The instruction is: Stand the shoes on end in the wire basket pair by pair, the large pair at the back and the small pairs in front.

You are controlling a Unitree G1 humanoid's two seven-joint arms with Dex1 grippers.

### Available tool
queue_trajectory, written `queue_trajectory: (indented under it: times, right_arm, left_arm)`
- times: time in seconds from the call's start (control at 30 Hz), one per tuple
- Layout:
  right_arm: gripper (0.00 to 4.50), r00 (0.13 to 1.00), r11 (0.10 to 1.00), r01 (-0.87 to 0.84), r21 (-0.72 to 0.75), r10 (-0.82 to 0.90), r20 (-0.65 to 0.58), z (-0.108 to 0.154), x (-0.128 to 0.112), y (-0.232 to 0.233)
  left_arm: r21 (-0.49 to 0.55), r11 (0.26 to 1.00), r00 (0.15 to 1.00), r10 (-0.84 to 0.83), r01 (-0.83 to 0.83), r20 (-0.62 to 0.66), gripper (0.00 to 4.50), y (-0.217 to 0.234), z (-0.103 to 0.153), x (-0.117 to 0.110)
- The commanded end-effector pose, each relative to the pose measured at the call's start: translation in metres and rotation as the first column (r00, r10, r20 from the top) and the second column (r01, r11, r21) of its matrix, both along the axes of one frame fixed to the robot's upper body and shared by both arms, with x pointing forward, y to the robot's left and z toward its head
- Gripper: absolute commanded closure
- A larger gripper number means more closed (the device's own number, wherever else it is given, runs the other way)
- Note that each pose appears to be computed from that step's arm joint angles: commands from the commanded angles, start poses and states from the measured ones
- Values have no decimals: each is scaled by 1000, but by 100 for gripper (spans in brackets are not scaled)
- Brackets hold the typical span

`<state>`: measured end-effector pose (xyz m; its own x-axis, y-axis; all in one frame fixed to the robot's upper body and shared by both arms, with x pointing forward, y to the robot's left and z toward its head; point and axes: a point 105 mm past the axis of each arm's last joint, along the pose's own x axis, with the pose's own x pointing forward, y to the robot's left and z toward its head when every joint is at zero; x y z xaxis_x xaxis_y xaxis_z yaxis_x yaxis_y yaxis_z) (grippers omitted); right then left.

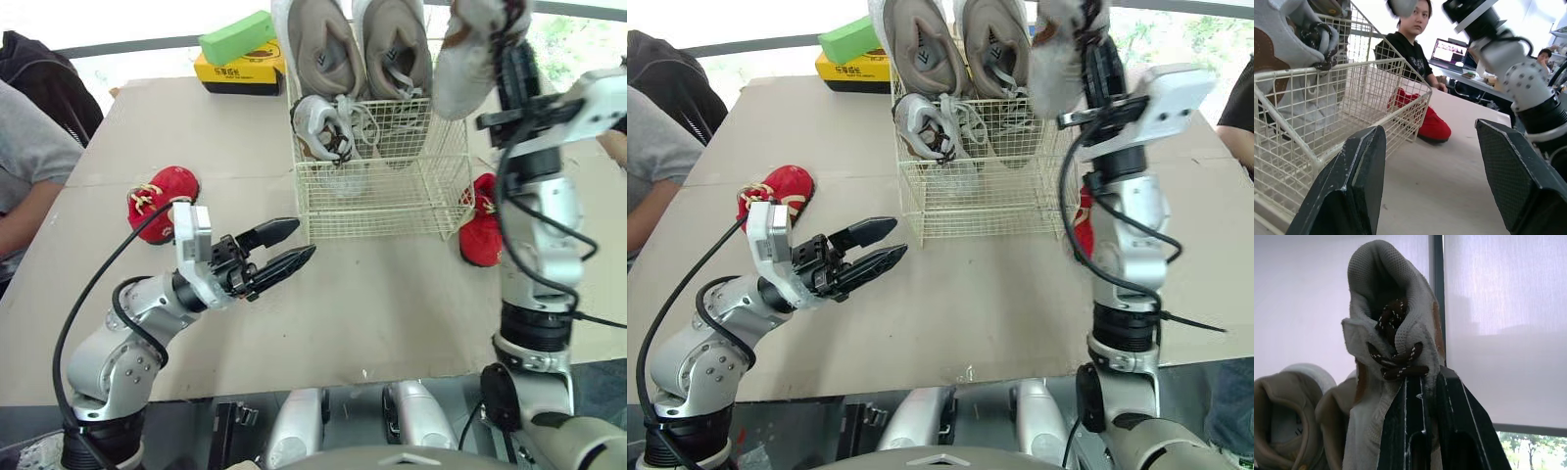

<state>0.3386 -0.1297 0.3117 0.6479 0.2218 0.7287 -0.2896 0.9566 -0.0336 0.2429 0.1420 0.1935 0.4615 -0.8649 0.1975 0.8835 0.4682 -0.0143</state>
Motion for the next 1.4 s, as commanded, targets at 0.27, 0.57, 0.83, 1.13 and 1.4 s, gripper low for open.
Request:
queue_trajectory:
  times: [0.27, 0.57, 0.83, 1.13, 1.4]
  right_arm:
    - [448, 990, 999, -29, -28, 24, -140, -73, 37, 7]
    - [448, 974, 995, -75, -70, 58, -220, -97, 17, -4]
    - [448, 959, 993, -104, -51, 86, -271, -97, 13, -9]
    - [122, 937, 985, -166, -47, 143, -319, -100, 1, -7]
    - [122, 900, 938, -291, -188, 202, -385, -97, -32, -8]
  left_arm:
    - [7, 999, 994, 42, -43, 100, 130, -2, 13, -6]
    - [4, 998, 993, 66, -67, 102, 130, 1, 14, -4]
    - [0, 997, 992, 79, -79, 97, 130, 1, 11, 2]
    - [-14, 994, 990, 114, -113, 85, 130, 4, 10, 5]
    - [-38, 984, 982, 178, -175, 66, 130, 8, 10, 11]
